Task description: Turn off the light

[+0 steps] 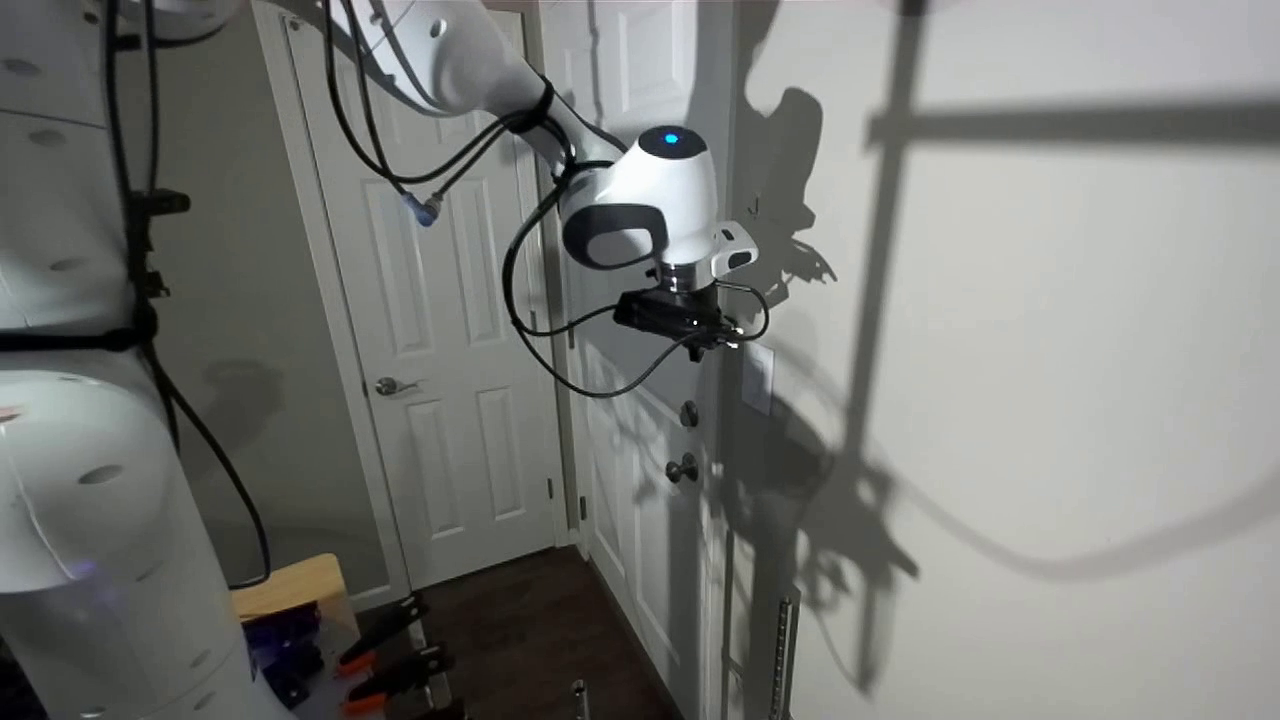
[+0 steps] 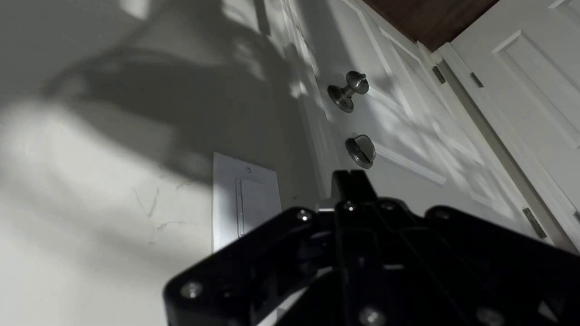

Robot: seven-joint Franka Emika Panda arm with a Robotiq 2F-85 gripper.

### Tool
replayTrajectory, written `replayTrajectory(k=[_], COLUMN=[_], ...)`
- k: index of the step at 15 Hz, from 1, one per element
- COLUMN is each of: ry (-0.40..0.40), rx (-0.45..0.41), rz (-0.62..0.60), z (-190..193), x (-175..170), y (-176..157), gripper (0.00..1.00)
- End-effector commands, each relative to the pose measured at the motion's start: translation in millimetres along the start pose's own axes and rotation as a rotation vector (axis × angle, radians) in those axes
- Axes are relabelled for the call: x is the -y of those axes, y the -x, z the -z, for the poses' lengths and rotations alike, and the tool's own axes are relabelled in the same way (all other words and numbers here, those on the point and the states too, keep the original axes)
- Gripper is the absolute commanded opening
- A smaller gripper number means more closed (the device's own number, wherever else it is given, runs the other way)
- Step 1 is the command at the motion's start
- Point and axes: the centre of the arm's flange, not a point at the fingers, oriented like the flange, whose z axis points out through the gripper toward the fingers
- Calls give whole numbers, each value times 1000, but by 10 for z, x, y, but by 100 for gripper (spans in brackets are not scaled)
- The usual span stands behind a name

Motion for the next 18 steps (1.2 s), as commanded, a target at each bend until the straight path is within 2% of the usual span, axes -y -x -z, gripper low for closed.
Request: replayTrajectory(k=[1, 9, 16, 18], ry=[-23, -97, -89, -65], rx=[-36, -63, -10, -4], rz=[30, 37, 69, 87], z=[-259, -631, -944, -1025], x=[-142, -184, -3, 87], y=[-51, -79, -95, -102], gripper=[1, 2, 2, 2])
